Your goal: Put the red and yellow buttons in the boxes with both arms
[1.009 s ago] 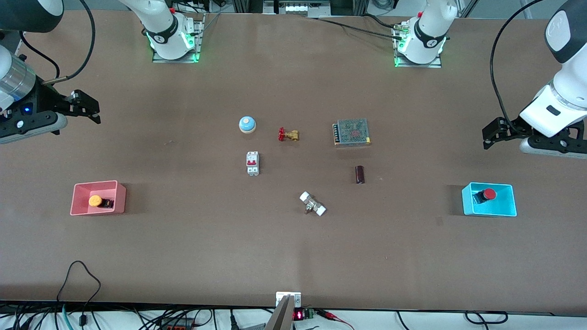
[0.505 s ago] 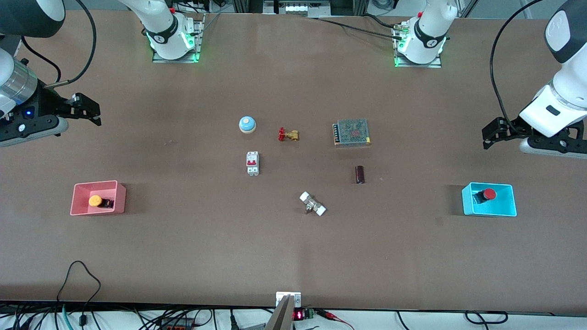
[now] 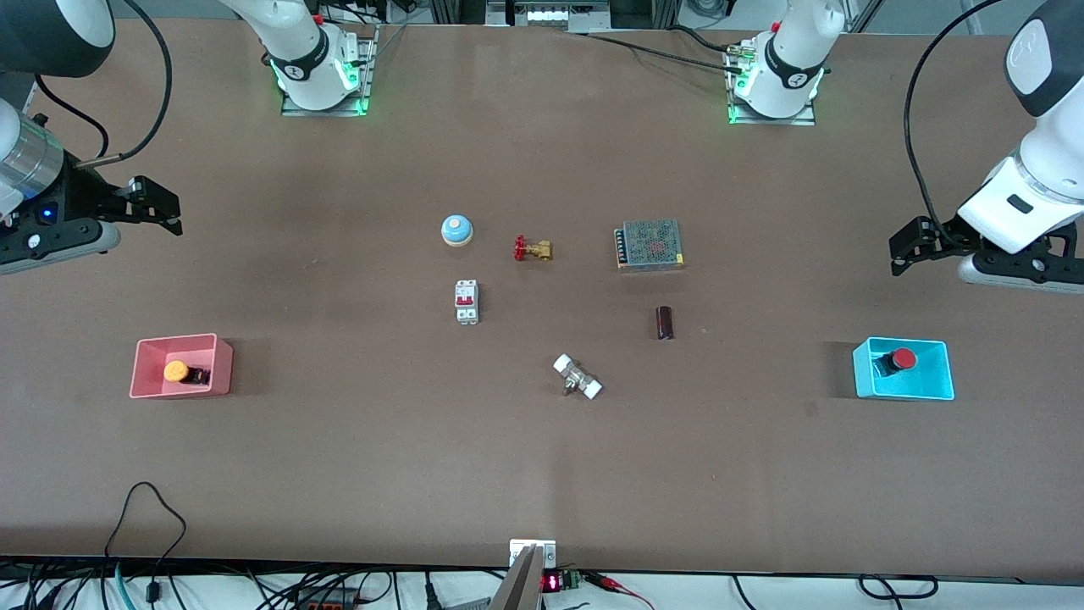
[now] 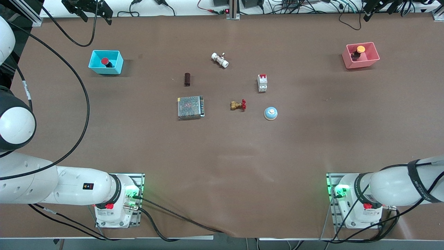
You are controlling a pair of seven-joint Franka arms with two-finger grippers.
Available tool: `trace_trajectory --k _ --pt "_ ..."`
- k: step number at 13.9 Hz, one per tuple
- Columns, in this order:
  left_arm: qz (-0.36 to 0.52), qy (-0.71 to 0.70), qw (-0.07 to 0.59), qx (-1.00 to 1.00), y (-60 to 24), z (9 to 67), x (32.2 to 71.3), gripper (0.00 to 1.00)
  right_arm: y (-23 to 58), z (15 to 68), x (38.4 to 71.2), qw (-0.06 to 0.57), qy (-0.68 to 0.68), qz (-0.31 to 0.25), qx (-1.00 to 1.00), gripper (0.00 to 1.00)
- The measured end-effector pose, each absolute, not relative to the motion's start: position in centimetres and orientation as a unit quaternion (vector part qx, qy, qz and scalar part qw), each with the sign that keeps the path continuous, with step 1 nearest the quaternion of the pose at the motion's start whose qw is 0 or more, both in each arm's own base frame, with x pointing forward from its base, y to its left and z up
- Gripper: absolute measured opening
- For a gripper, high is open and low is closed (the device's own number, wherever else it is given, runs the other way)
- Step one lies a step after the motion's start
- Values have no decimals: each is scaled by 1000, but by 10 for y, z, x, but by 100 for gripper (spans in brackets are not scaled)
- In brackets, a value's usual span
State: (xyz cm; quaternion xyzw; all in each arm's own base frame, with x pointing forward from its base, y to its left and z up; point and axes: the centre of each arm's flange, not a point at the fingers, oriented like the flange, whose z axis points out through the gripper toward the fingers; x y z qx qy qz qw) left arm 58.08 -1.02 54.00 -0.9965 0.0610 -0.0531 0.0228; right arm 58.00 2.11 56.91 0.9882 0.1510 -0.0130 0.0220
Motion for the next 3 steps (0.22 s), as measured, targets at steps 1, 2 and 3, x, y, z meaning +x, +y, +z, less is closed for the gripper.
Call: trace_trajectory --k 1,2,3 --pt "-53 62 23 -996 -11 540 581 100 20 569 580 22 150 -13 988 100" --pt "-53 63 23 -996 -12 540 581 100 20 568 580 21 151 -14 988 100" --pt "-53 63 23 -996 -13 540 581 100 21 568 580 21 151 -14 988 100"
